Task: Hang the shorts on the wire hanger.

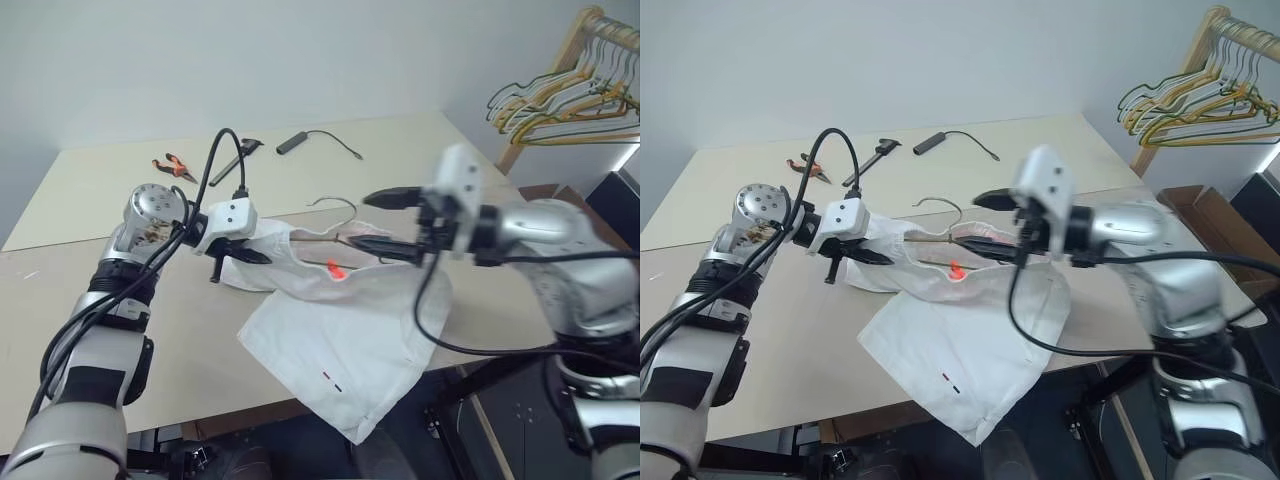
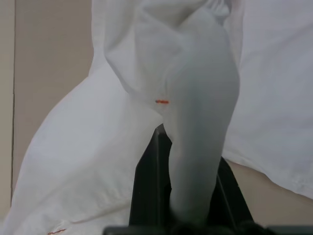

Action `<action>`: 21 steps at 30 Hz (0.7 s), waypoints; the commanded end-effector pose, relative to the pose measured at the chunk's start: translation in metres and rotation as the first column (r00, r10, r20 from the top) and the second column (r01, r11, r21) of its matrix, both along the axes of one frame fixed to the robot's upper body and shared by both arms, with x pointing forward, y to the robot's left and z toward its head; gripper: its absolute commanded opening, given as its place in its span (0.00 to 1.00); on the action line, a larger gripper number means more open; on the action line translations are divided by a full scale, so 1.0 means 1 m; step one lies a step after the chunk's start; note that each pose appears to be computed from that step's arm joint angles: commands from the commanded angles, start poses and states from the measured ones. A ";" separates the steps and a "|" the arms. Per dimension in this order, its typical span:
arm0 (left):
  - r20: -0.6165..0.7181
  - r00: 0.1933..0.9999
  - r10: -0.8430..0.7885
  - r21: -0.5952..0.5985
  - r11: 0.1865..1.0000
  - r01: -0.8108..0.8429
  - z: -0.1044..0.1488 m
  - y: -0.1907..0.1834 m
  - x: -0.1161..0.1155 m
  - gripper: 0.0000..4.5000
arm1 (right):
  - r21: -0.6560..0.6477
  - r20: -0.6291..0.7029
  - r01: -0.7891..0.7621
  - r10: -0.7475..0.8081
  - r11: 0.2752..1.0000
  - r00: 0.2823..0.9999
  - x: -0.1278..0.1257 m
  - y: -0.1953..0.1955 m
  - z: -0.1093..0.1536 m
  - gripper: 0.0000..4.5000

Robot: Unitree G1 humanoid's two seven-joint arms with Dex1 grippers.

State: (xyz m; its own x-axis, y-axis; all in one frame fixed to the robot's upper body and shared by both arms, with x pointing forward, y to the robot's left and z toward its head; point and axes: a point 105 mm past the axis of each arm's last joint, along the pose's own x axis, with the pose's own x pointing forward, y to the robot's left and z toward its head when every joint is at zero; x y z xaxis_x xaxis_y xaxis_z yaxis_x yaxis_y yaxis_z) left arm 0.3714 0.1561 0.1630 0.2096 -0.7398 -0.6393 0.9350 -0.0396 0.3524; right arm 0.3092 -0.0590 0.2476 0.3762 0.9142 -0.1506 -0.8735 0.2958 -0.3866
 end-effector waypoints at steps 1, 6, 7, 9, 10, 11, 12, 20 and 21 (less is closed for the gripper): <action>0.046 0.999 -0.009 -0.009 1.000 0.009 0.014 0.002 0.001 0.00 | -0.015 0.019 0.006 -0.006 1.000 1.000 0.007 0.010 0.004 0.81; 0.047 0.999 0.001 -0.009 1.000 -0.001 0.014 0.005 0.000 0.00 | -0.061 0.006 -0.056 0.057 0.997 0.998 0.006 0.018 -0.005 0.48; 0.047 0.999 0.002 -0.009 1.000 -0.002 0.014 0.006 -0.001 0.00 | -0.063 0.008 -0.063 0.063 0.996 0.998 0.007 0.018 -0.005 0.40; 0.047 0.999 0.005 -0.011 1.000 -0.004 0.015 0.006 -0.001 0.00 | -0.058 0.010 -0.078 0.078 0.995 0.997 0.007 0.018 -0.005 0.24; 0.047 0.999 0.006 -0.011 1.000 -0.005 0.015 0.007 -0.002 0.00 | -0.058 0.012 -0.084 0.085 0.995 0.996 0.007 0.018 -0.005 0.16; 0.047 0.999 0.007 -0.011 1.000 -0.006 0.015 0.007 -0.002 0.00 | -0.059 0.013 -0.088 0.089 0.994 0.996 0.007 0.018 -0.004 0.09; 0.047 0.999 0.007 -0.011 1.000 -0.007 0.015 0.008 -0.002 0.00 | -0.061 0.015 -0.092 0.093 0.994 0.996 0.007 0.018 -0.004 0.01; 0.061 0.998 0.031 -0.062 0.998 -0.028 0.019 0.004 0.001 0.00 | -0.089 0.075 -0.131 0.138 0.987 0.988 0.012 0.016 -0.006 0.01; 0.068 0.997 0.039 -0.085 0.996 -0.034 0.021 0.002 0.002 0.00 | -0.096 0.083 -0.130 0.138 0.987 0.987 0.012 0.015 -0.006 0.01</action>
State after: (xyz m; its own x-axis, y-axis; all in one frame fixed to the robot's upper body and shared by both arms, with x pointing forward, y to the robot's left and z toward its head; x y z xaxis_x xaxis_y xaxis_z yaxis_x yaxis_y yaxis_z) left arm 0.3712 0.1619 0.1658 0.2370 -0.7366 -0.6334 0.9319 -0.0118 0.3624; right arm 0.3236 -0.0451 0.2271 0.2727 0.9328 -0.2358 -0.8950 0.1560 -0.4179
